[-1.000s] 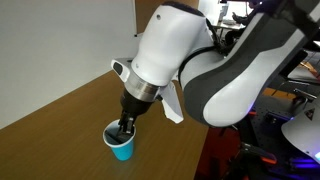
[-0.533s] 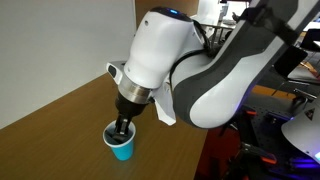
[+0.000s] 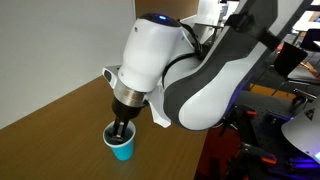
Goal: Take the pen out of the cup and put it on the table
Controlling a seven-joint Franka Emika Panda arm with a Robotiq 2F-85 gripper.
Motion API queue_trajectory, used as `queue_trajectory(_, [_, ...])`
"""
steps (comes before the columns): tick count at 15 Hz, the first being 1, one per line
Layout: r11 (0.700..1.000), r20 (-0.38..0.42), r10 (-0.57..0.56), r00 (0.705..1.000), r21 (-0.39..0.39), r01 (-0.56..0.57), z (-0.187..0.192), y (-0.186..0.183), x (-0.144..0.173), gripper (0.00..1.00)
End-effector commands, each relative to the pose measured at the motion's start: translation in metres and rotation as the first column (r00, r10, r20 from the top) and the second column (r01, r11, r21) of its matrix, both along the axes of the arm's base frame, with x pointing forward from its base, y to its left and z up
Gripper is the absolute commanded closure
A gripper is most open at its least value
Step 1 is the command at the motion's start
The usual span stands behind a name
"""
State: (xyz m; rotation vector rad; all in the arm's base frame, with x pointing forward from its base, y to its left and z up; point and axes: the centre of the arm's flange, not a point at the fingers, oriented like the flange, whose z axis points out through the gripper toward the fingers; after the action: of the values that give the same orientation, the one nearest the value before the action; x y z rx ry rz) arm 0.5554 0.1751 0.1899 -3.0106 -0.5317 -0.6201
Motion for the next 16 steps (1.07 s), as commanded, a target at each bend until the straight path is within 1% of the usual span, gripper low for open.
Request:
queue_trajectory(1, [1.0,-0.029,-0.019,0.999,0.011,0.019,-0.002,0.003,0.012,0.65])
queue_trajectory(5, [1.0,-0.043,-0.021,0.999,0.017,0.022,-0.007,0.003,0.015,0.68])
queue_trajectory(8, [0.999,-0.051,-0.024,0.998,0.02,0.025,-0.011,0.003,0.016,0.68])
queue_trajectory(9, [0.999,-0.053,-0.025,0.998,0.02,0.026,-0.013,0.002,0.016,0.7])
queue_trajectory(12, [0.999,-0.062,-0.028,0.998,0.022,0.029,-0.017,0.001,0.018,0.73])
queue_trajectory(15, [0.999,-0.067,-0.029,0.997,0.023,0.031,-0.022,0.001,0.02,0.96])
queue_trajectory(16, [0.999,-0.067,-0.028,0.997,0.024,0.03,-0.023,0.0,0.021,1.0])
